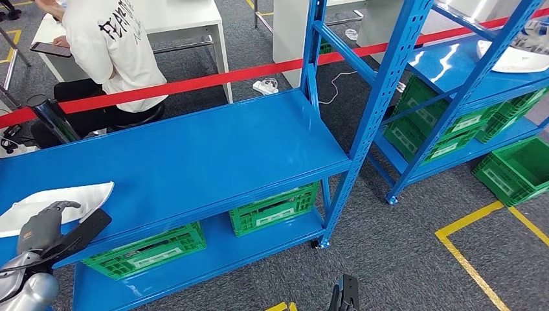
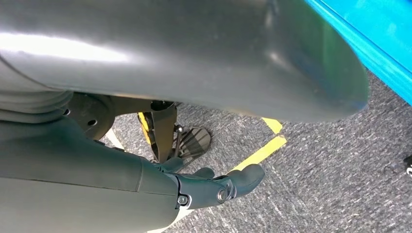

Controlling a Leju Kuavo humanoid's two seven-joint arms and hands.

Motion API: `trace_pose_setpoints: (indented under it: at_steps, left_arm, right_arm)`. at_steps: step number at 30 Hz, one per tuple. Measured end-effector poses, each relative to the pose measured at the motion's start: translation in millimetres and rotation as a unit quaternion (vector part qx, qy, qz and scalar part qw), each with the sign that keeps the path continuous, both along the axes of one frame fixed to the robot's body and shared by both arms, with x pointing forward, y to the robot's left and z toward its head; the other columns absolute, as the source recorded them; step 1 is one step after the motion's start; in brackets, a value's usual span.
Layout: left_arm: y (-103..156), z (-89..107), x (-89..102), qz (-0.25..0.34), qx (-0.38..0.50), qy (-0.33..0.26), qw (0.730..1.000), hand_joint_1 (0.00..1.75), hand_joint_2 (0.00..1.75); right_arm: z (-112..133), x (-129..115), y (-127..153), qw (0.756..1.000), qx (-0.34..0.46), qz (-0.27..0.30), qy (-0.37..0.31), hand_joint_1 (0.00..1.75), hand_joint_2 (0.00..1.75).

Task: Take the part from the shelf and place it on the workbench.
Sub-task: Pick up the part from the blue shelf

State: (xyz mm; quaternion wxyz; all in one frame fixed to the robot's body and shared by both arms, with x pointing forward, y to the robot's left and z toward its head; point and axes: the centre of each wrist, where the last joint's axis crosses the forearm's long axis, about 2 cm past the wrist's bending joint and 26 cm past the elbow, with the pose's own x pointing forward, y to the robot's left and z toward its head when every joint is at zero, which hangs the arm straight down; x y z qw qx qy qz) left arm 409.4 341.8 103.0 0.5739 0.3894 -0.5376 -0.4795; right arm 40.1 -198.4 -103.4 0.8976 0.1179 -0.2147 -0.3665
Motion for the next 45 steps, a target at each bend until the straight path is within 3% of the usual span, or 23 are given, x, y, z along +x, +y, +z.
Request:
trace_pose_setpoints:
  at_steps: [10, 12, 14, 16, 26, 31, 36, 39, 45]
  left_arm:
    - [4.2, 1.3, 0.2, -0.006, 0.013, -0.011, 1.000, 1.75, 1.75]
    - [4.4, 1.8, 0.5, -0.008, 0.021, -0.013, 1.000, 1.75, 0.87]
    - [4.3, 2.3, 0.7, -0.011, 0.035, -0.017, 0.999, 1.75, 0.87]
    - [3.7, 2.6, 0.7, -0.016, 0.060, -0.026, 0.998, 1.75, 1.75]
    - [-0.2, 5.0, -0.8, -0.034, 0.114, -0.132, 0.984, 1.75, 1.75]
    - [-15.9, 13.1, 3.9, -0.093, 0.089, -0.184, 0.975, 1.75, 1.75]
    - [-45.1, 23.6, 10.9, -0.161, -0.047, -0.238, 0.957, 1.75, 1.75]
    - [-64.3, 27.9, 11.3, -0.177, -0.164, -0.237, 0.941, 1.75, 1.75]
    - [-94.8, 40.2, -4.4, -0.228, -0.371, -0.212, 0.875, 1.75, 1.75]
  right_arm:
    - [0.0, 0.2, 0.0, 1.000, 0.001, 0.002, 0.002, 0.00, 0.00]
    - [0.0, 0.2, 0.0, 1.000, 0.001, 0.002, 0.001, 0.00, 0.00]
    - [0.0, 0.2, 0.0, 1.000, 0.001, 0.001, 0.001, 0.00, 0.00]
    - [0.0, 0.2, 0.0, 1.000, 0.000, 0.001, 0.000, 0.00, 0.00]
    - [-0.1, 0.4, -0.8, 1.000, -0.007, 0.000, -0.004, 0.00, 0.00]
    - [-0.3, 0.4, -2.0, 1.000, -0.008, -0.002, -0.002, 0.00, 0.00]
    - [-0.5, 0.6, -3.0, 1.000, -0.009, -0.002, 0.004, 0.00, 0.00]
    - [-0.7, 0.5, -3.9, 1.000, -0.008, 0.001, 0.007, 0.00, 0.00]
    - [-1.5, -0.1, -8.4, 1.000, -0.008, 0.007, 0.004, 0.00, 0.00]
